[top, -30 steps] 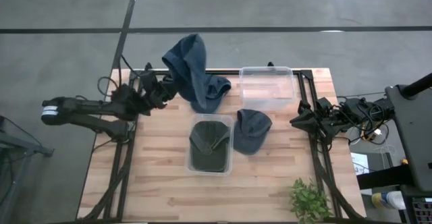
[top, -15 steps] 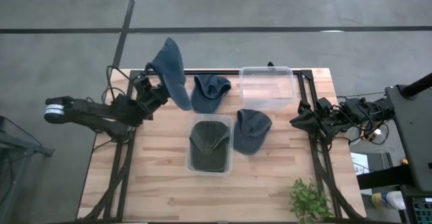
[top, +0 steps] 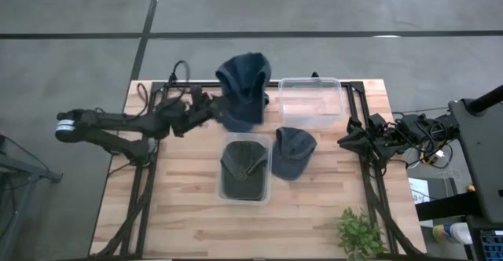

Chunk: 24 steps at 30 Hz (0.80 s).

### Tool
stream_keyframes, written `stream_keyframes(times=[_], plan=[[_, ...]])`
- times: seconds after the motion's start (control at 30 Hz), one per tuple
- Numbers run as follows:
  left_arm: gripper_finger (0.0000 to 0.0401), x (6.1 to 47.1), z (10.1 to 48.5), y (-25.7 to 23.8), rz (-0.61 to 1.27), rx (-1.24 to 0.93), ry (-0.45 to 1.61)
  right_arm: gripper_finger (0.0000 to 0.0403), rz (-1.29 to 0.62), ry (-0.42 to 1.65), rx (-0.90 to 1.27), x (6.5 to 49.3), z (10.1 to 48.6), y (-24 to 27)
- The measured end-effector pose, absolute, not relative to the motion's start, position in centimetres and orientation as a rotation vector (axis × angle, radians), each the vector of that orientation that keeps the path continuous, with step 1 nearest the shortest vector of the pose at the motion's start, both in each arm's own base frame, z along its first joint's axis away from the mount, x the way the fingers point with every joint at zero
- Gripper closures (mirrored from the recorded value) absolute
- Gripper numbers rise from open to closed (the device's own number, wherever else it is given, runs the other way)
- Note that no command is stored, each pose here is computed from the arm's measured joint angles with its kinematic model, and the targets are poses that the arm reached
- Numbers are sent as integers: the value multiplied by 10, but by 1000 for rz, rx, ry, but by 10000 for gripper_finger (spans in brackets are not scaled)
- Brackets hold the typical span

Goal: Pick & Place hat
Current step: Put the bottom left blue cap into the top transparent bin

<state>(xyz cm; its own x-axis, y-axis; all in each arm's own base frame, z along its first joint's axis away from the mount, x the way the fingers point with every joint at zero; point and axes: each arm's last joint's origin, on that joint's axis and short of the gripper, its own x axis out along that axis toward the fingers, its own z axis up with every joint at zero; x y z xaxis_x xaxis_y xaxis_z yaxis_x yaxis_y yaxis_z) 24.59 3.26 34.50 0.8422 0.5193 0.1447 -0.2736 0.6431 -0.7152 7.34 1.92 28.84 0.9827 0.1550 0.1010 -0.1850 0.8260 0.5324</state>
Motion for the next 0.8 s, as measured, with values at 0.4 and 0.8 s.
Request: stream_keyframes(times=[0.4, 0.8], plan=[[396, 342, 379, 50, 830, -668, -257, 339, -44, -141, 534, 73, 291, 12], [396, 430, 375, 54, 842, -497, -91, 324, -216, -237, 372, 67, 310, 6]])
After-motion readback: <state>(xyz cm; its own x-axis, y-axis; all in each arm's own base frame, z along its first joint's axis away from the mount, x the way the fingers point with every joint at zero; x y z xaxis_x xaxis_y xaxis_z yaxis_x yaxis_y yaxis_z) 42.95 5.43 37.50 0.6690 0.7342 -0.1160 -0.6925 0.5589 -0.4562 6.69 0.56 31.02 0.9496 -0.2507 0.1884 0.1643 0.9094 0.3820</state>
